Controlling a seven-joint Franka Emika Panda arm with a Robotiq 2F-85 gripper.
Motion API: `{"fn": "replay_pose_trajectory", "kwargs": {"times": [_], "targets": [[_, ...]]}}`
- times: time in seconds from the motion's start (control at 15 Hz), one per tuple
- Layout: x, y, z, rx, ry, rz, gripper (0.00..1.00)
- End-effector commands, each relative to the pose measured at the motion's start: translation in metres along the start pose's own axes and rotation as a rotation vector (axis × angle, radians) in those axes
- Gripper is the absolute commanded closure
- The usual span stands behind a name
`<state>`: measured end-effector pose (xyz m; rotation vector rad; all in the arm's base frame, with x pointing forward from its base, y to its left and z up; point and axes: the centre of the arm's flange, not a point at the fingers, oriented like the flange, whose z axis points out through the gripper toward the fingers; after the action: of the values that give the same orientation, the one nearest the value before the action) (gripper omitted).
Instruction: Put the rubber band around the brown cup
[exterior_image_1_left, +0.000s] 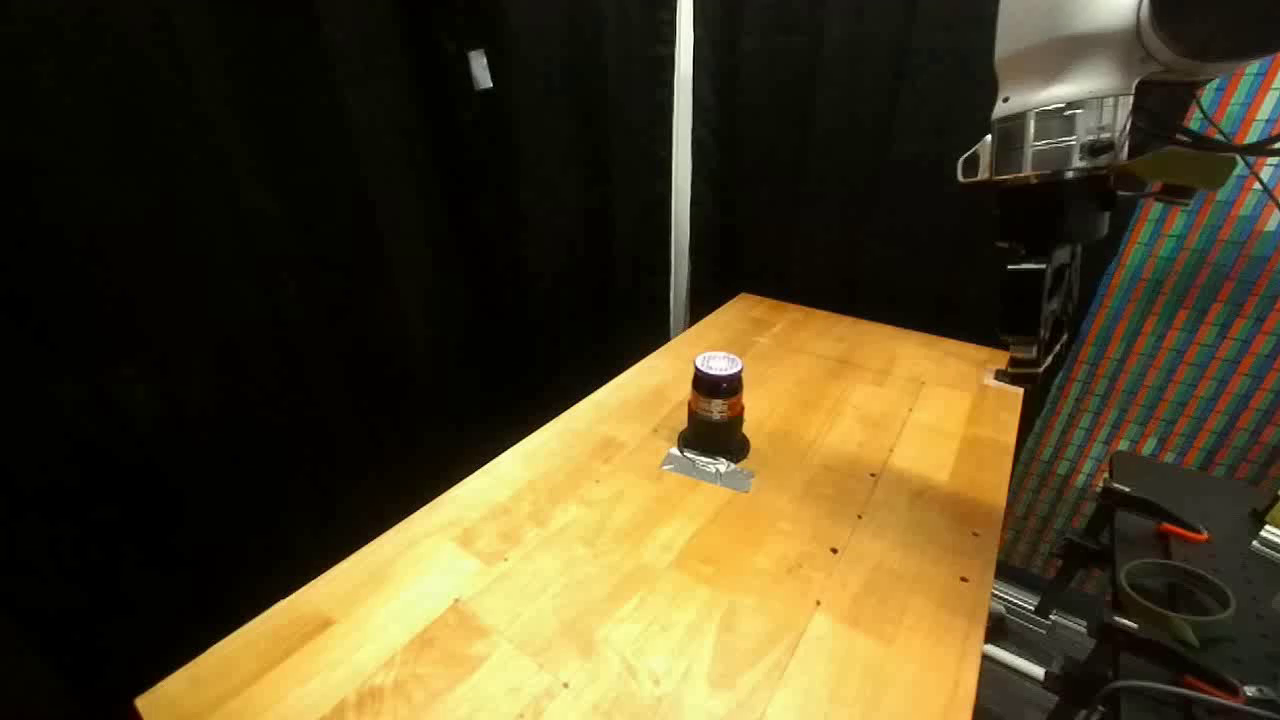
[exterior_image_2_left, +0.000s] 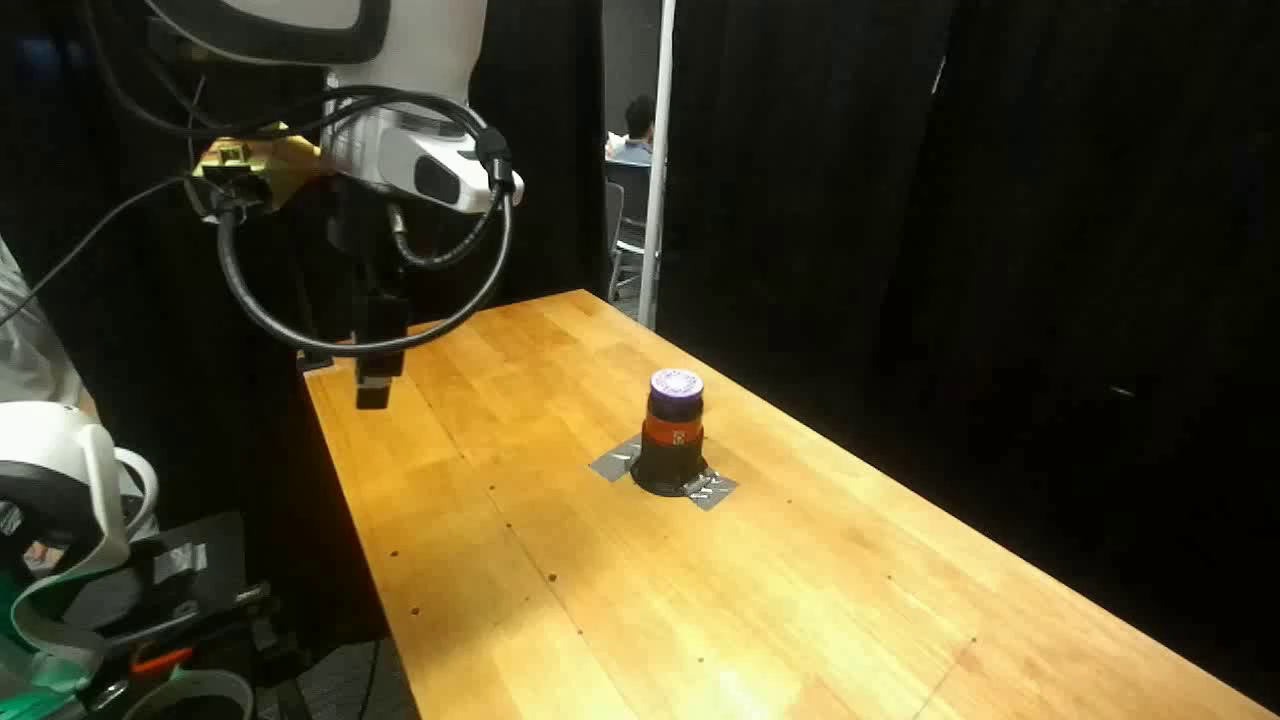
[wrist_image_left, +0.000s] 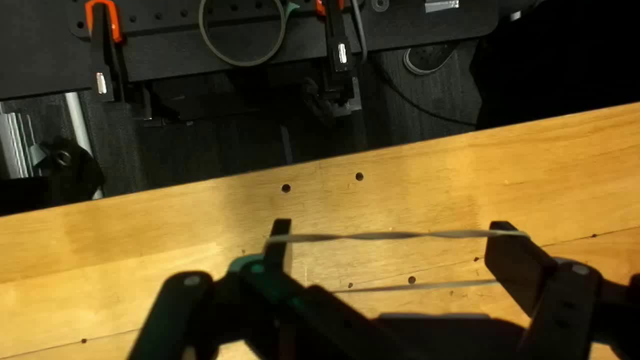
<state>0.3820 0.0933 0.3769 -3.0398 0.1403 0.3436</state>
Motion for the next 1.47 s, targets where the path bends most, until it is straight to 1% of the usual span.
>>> {"fn": "replay_pose_trajectory", "kwargs": {"times": [0.0,0.2,0.27,0.4,0.6,0.67,0.8,0.87,0.93,1.0,1.07,1.2,1.4], "targets": [[0.000,0.000,-0.001,0.001,0.003,-0.001,0.00],[0.001,-0.001,-0.003,0.002,0.006,-0.001,0.00],[0.023,-0.010,-0.005,-0.024,0.023,0.021,0.00],[0.070,-0.025,-0.018,-0.073,0.073,0.028,0.00],[0.123,-0.037,-0.026,-0.163,0.147,-0.010,0.00],[0.143,-0.039,-0.026,-0.175,0.175,-0.027,0.00],[0.182,-0.041,-0.021,-0.156,0.217,-0.055,0.00],[0.203,-0.041,-0.017,-0.122,0.253,-0.061,0.00],[0.224,-0.041,-0.013,-0.093,0.270,-0.065,0.00],[0.245,-0.040,-0.009,-0.075,0.300,-0.058,0.00],[0.266,-0.040,-0.005,-0.053,0.310,-0.061,0.00],[0.304,-0.041,-0.002,-0.052,0.351,-0.074,0.00],[0.338,-0.043,0.007,-0.049,0.358,-0.098,0.00]]}}
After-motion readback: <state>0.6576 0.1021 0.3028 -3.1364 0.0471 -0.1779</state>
